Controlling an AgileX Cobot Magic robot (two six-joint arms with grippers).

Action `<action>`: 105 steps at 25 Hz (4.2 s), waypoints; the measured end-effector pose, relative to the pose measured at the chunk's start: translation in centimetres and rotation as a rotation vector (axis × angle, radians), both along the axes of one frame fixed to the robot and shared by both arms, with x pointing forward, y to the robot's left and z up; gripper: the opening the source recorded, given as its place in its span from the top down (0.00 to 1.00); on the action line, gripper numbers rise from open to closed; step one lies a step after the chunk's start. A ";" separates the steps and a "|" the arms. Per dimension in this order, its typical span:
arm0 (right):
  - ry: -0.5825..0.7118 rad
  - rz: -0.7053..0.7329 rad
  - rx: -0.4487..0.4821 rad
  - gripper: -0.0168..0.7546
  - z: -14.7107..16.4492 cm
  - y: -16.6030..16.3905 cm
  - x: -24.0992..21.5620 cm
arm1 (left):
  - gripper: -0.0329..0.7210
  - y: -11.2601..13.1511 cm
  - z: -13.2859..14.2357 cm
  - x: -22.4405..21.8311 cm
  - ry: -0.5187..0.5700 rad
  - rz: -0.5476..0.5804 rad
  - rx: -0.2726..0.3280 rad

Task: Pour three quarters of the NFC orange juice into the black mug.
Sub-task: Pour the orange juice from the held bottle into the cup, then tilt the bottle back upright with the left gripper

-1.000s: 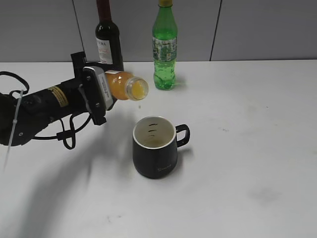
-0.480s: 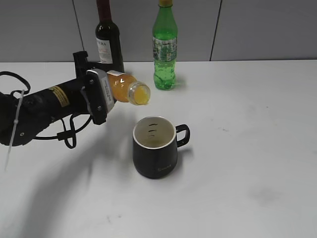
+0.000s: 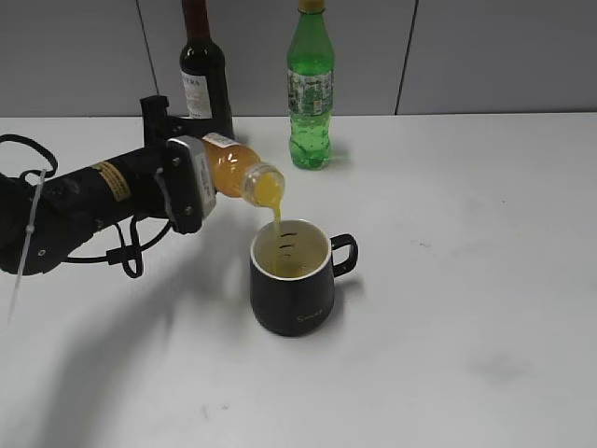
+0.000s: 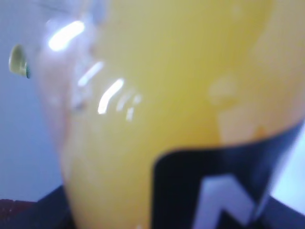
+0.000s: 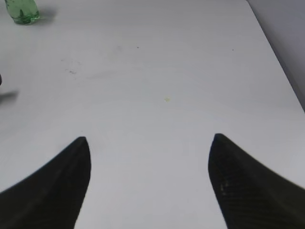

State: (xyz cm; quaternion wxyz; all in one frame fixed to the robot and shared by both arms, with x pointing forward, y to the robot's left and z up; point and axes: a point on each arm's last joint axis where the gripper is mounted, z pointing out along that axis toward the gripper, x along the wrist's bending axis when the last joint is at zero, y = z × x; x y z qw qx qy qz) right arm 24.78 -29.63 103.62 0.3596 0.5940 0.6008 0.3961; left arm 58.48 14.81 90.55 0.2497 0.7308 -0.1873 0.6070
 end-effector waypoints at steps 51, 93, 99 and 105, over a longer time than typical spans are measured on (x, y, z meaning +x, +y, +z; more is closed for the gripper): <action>0.000 0.000 0.001 0.22 0.0 0.0 0.0 | 0.33 -0.1 0.4 0.0 -0.157 -0.030 0.141; 0.000 0.000 0.000 0.22 0.0 0.0 0.0 | 0.33 -0.2 1.0 0.4 -0.249 -0.035 0.190; 0.000 0.000 0.000 0.22 0.0 0.0 0.0 | 0.33 -0.2 1.1 0.4 -0.275 -0.039 0.222; 0.000 0.000 0.000 0.22 0.0 0.0 0.0 | 0.33 -0.2 1.1 0.4 -0.281 -0.040 0.226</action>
